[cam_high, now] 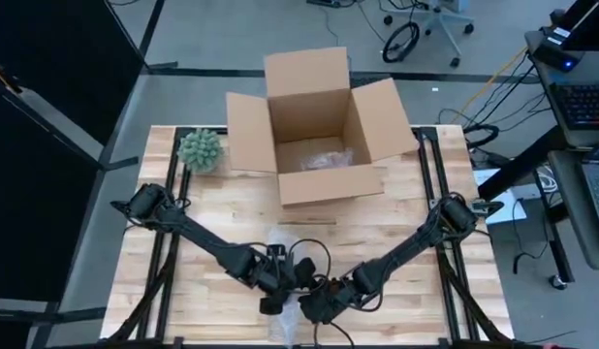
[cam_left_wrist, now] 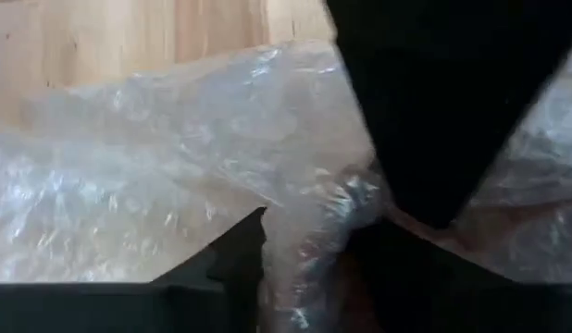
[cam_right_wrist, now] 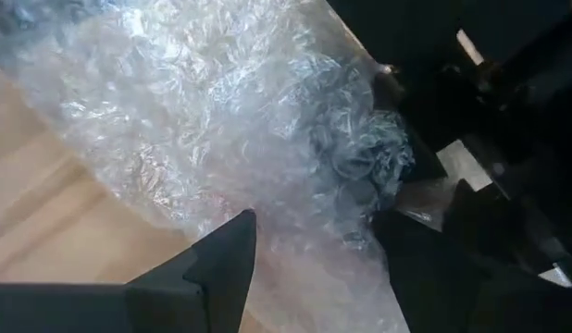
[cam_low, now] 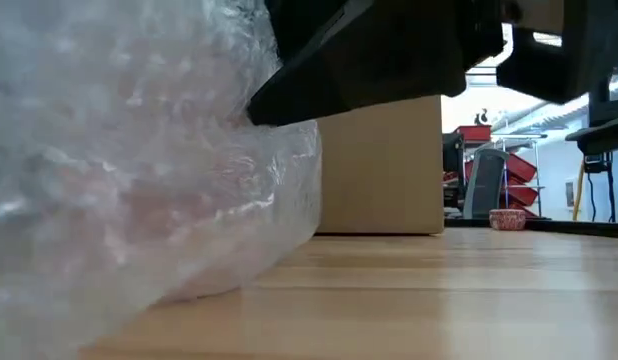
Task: Wrap mug
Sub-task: Wrap the pink mug with bubble wrap
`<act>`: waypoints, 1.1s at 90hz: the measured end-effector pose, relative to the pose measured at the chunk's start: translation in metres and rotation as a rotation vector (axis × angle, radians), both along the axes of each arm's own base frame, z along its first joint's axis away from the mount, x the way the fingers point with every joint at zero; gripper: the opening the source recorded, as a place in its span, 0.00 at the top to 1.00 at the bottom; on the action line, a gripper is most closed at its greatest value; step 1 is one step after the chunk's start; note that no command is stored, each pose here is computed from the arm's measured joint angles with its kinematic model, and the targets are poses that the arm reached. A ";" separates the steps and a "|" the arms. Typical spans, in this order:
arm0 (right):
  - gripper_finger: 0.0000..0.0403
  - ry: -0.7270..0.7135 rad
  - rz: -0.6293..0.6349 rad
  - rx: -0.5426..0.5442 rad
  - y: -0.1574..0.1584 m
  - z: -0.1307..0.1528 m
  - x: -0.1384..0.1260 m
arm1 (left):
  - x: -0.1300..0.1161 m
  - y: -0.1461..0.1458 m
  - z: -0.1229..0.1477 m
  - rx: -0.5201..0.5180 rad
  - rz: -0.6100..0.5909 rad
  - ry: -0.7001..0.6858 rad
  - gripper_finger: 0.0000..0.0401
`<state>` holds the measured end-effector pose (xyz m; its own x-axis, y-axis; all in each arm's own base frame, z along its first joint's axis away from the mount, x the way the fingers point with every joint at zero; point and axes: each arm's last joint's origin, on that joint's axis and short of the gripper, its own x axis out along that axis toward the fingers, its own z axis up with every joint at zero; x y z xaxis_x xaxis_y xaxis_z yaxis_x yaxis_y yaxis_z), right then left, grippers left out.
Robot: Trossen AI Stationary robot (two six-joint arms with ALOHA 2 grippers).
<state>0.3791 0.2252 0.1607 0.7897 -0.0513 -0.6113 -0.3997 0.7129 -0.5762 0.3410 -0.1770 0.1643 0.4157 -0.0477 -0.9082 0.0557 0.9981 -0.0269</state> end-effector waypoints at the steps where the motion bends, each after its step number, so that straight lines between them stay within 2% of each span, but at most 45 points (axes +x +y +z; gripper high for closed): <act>1: 0.49 -0.001 0.001 -0.003 0.000 0.000 0.000 | 0.000 0.000 0.001 -0.002 0.000 -0.001 0.58; 13: 0.49 -0.041 0.046 -0.035 0.008 0.001 -0.001 | -0.003 0.002 0.012 -0.011 -0.005 -0.022 0.52; 25: 0.49 -0.088 0.108 -0.062 0.014 0.004 -0.001 | -0.006 0.003 0.022 -0.016 -0.006 -0.043 0.51; 48: 0.50 -0.024 0.076 -0.091 0.007 -0.005 0.001 | -0.008 0.005 0.025 0.004 -0.011 -0.047 0.50; 63: 0.54 -0.027 0.077 -0.096 0.006 -0.005 0.001 | -0.011 0.007 0.034 0.007 -0.010 -0.058 0.50; 77: 0.57 -0.030 0.066 -0.117 0.006 -0.006 0.001 | -0.017 0.009 0.055 -0.003 -0.041 -0.108 0.50; 99: 0.57 -0.016 0.070 -0.126 0.004 -0.008 0.002 | -0.031 0.016 0.095 -0.042 -0.054 -0.216 0.50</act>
